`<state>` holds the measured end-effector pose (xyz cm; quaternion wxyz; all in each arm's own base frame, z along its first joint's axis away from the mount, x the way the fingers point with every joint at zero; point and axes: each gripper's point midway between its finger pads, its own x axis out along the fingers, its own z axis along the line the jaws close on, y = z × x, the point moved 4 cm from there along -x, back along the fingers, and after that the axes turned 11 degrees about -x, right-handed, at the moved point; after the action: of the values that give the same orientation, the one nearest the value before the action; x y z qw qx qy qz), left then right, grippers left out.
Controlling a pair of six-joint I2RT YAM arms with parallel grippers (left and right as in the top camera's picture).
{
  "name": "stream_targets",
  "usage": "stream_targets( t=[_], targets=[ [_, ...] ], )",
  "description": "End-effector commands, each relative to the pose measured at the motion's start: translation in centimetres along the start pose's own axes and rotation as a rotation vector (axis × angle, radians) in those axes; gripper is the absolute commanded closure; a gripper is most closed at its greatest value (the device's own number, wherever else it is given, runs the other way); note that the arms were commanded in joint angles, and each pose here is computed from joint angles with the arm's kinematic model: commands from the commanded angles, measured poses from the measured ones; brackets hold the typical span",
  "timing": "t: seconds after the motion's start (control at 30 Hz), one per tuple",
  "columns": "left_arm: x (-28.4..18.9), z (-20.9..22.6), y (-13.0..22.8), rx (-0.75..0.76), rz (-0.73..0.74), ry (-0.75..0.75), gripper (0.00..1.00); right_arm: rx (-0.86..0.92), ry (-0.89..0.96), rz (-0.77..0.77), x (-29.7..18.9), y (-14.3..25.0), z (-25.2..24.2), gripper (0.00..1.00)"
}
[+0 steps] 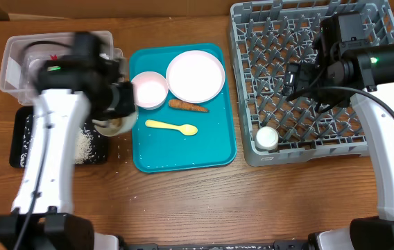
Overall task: Sort waste into correct bins and load items into the dishwasher
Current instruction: 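Tip the scrap bowl over the black tray to empty it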
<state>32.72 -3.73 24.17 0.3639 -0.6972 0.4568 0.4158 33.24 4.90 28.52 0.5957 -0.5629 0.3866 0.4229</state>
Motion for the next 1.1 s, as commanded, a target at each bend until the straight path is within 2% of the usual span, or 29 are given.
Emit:
stream_targets(
  t=[0.0, 0.2, 0.4, 0.57, 0.83, 1.07],
  targets=[
    [-2.7, 2.1, -1.2, 0.069, -0.041, 0.323, 0.96, -0.005, -0.004, -0.029, -0.8, -0.2, 0.0, 0.04],
    [-2.7, 8.9, -2.1, -0.015, -0.170, 0.635, 0.96, -0.005, -0.004, -0.027, -0.8, -0.2, 0.0, 0.04],
    [-2.1, 15.9, -2.0, -0.222, -0.357, 0.937, 0.96, -0.005, -0.005, -0.026, -0.8, -0.1, 0.0, 0.04],
    [-0.3, 19.8, -2.0, -0.433, -0.398, 1.108, 0.96, -0.005, -0.004, -0.026, -0.8, -0.2, 0.0, 0.04],
    [2.8, 21.4, -1.9, -0.577, -0.318, 1.150, 0.96, -0.005, -0.004, -0.026, -0.8, -0.2, 0.0, 0.04],
    [2.0, 21.3, -2.7, -0.457, -0.387, 1.120, 0.96, -0.005, -0.005, -0.026, -0.8, -0.1, 0.0, 0.04]
  ],
)
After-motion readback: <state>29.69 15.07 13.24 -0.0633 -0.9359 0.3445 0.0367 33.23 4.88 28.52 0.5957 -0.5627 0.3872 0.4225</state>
